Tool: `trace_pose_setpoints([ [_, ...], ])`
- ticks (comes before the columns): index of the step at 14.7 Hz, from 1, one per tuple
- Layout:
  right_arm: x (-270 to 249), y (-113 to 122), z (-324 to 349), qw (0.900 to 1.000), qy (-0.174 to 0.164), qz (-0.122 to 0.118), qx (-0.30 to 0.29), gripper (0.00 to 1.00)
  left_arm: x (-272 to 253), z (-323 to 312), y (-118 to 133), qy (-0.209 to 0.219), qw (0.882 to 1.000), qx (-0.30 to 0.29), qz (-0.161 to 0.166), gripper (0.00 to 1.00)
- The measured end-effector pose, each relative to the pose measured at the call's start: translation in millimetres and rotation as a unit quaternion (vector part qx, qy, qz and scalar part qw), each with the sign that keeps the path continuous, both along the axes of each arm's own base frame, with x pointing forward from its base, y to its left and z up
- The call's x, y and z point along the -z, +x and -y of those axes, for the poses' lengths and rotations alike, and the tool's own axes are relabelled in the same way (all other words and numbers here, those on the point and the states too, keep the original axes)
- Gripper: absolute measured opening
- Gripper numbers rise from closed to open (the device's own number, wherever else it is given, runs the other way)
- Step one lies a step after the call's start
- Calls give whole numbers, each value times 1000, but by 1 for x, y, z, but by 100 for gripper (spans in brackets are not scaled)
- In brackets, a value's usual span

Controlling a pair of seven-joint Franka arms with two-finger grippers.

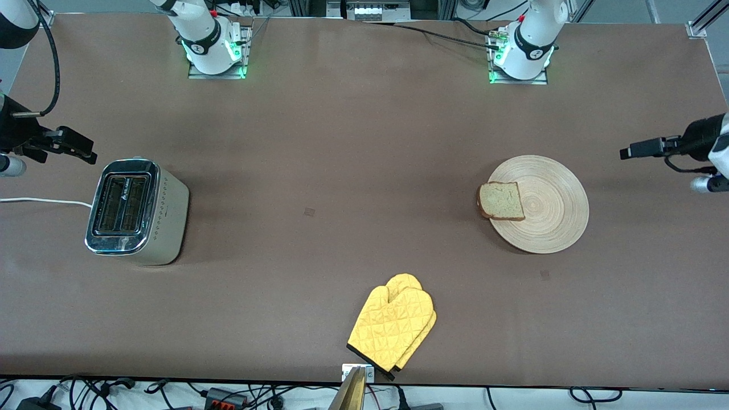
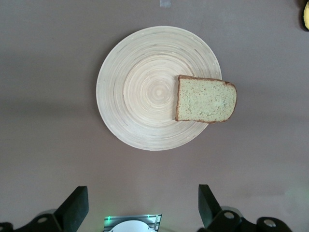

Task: Move plate and put bread in toaster
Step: 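Move the left gripper down toward the wooden plate's rim, then push the wooden plate with the left gripper toward the toaster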

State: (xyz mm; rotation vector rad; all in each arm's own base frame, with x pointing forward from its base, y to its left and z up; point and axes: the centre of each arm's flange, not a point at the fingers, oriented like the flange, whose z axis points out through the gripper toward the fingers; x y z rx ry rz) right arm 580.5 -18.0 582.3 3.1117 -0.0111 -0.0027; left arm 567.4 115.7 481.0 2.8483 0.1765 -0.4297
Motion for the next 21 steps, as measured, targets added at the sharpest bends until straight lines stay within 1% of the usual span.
trace_pose_setpoints([
  [3,0,0,0,1000,0,0,0,100,58,-34,8,-59,998,18,-15,100],
  [5,0,0,0,1000,0,0,0,100,101,-49,11,-92,995,42,-25,100],
  [8,0,0,0,1000,0,0,0,100,161,-67,8,-137,989,59,-21,100],
  [10,0,0,0,1000,0,0,0,100,189,-77,0,-149,987,58,-17,100],
  [12,0,0,0,1000,0,0,0,100,211,-86,-11,-162,986,44,-4,100],
  [16,0,0,0,1000,0,0,0,100,252,-99,-37,-178,984,-6,15,100],
  [19,0,0,0,1000,0,0,0,100,272,-102,-53,-186,982,-39,17,100],
  [21,0,0,0,1000,0,0,0,100,283,-100,-58,-192,980,-49,14,100],
])
